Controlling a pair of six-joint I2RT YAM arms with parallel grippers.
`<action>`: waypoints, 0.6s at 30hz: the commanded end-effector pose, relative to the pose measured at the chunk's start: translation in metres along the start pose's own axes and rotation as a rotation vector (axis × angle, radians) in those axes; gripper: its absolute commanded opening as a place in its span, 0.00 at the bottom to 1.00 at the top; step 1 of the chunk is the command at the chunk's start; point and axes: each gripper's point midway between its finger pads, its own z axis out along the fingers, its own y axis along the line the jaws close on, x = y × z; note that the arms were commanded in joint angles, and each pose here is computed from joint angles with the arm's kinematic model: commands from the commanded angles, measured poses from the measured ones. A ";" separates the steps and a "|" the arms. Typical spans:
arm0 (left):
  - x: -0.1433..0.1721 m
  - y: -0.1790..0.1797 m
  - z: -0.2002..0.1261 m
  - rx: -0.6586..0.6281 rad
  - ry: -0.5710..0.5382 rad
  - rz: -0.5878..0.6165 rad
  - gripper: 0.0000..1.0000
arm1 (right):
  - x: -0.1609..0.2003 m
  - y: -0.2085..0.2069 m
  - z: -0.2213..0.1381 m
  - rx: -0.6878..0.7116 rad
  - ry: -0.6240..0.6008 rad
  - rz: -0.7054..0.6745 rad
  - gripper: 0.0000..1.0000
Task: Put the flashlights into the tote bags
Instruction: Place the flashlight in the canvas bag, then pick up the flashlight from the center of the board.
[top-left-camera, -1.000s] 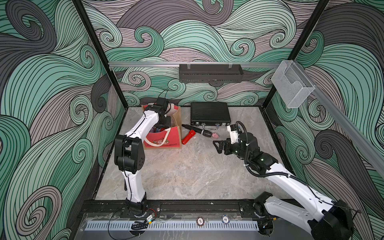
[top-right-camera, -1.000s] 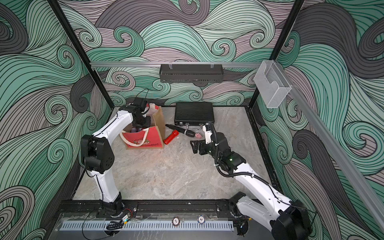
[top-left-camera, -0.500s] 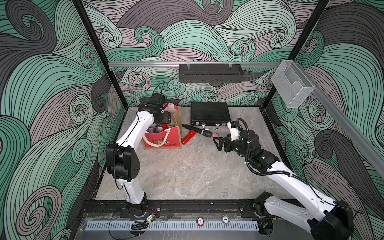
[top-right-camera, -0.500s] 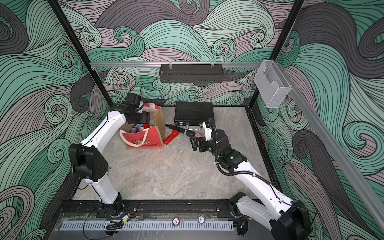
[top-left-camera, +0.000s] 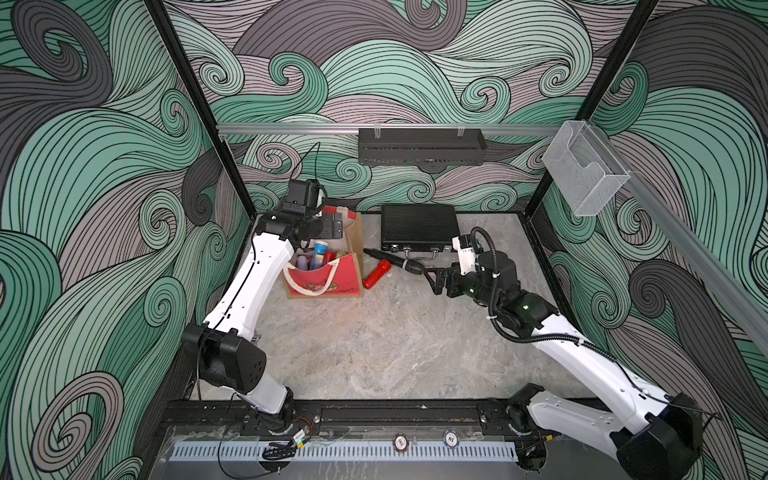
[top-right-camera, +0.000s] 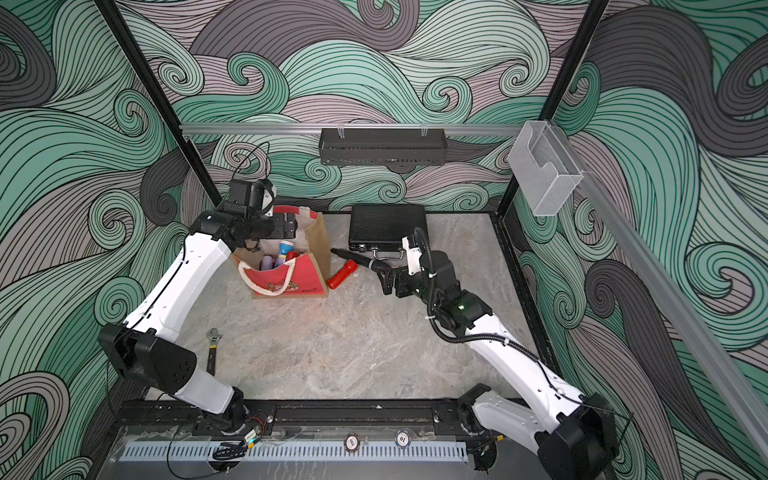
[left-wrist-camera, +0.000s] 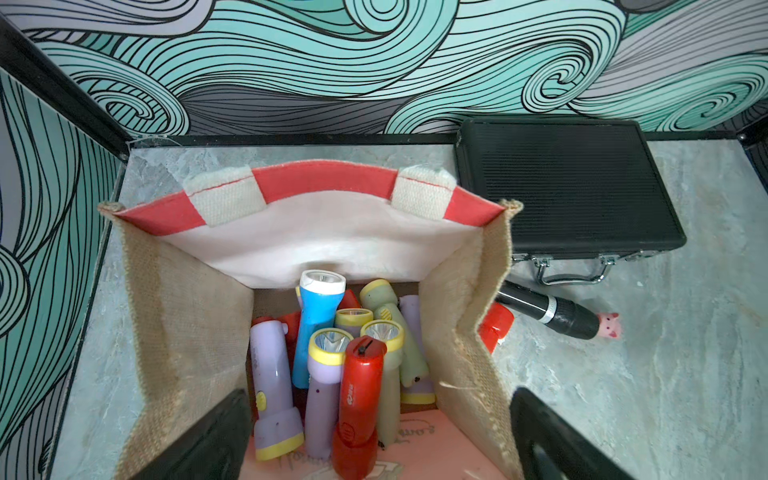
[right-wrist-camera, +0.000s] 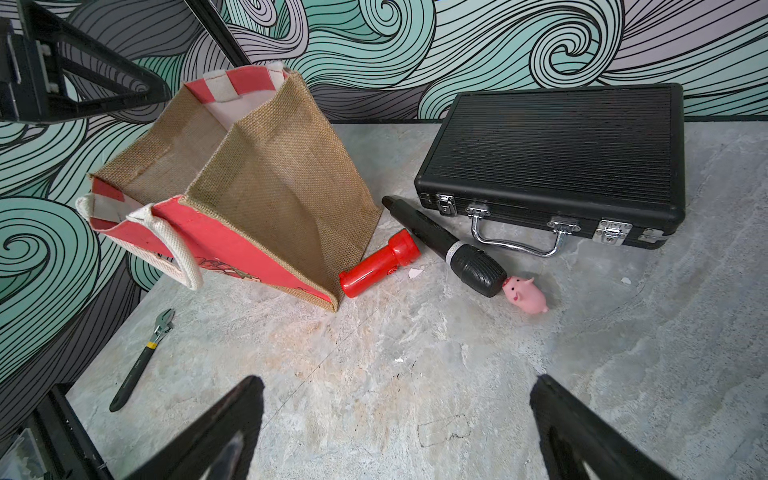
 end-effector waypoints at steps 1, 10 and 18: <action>-0.009 -0.012 -0.031 0.012 -0.037 0.073 0.99 | -0.006 -0.002 -0.003 0.024 -0.026 -0.005 1.00; -0.006 -0.094 -0.048 0.165 -0.065 0.261 0.98 | -0.005 -0.008 -0.004 0.059 -0.019 -0.009 1.00; 0.015 -0.169 -0.024 0.298 -0.017 0.335 0.98 | 0.018 -0.025 -0.006 0.130 0.038 0.003 1.00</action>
